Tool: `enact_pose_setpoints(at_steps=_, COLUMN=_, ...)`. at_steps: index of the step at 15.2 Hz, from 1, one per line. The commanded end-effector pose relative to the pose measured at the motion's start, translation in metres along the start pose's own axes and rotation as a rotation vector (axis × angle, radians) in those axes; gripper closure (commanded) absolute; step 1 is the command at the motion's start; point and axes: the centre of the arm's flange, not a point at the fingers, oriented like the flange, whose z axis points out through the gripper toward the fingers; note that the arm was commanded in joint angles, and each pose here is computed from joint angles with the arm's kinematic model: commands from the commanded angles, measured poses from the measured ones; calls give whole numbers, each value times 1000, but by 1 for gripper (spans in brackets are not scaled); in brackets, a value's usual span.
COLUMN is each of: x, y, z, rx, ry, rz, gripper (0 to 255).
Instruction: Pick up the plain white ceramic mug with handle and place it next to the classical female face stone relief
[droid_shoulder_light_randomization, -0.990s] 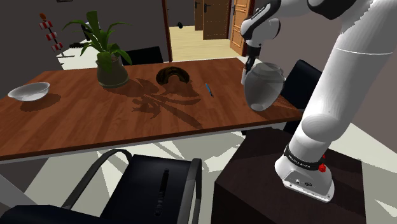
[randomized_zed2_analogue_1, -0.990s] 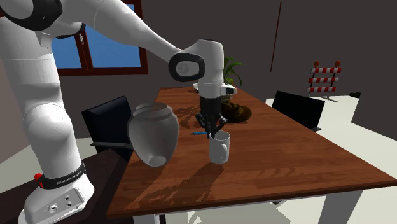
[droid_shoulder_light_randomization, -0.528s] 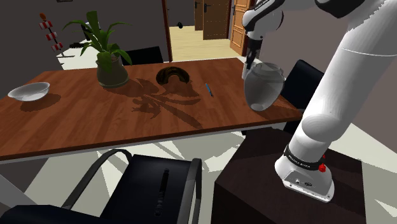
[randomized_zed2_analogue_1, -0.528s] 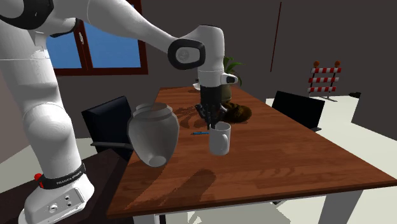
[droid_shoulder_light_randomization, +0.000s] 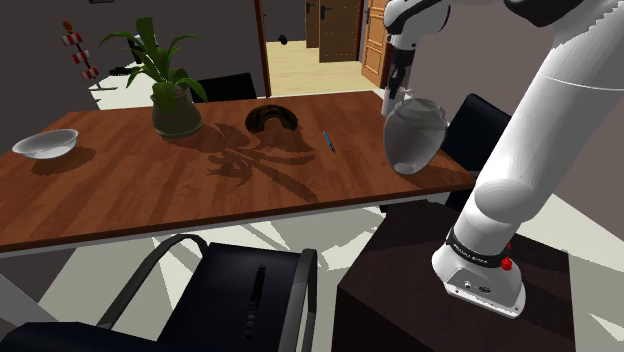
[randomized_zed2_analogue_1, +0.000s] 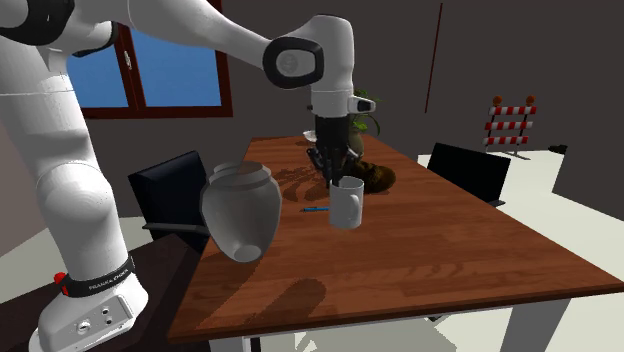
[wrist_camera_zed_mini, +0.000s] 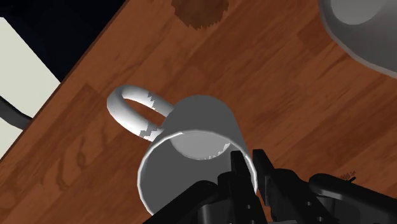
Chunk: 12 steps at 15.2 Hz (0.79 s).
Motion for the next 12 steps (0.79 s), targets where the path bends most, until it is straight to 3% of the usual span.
enact_pose_setpoints(at_steps=1, x=0, y=0, z=-12, rx=0, ry=0, rz=0, gripper=255)
enact_pose_setpoints(at_steps=12, x=3, y=0, z=-70, rx=0, ry=0, rz=0, gripper=255)
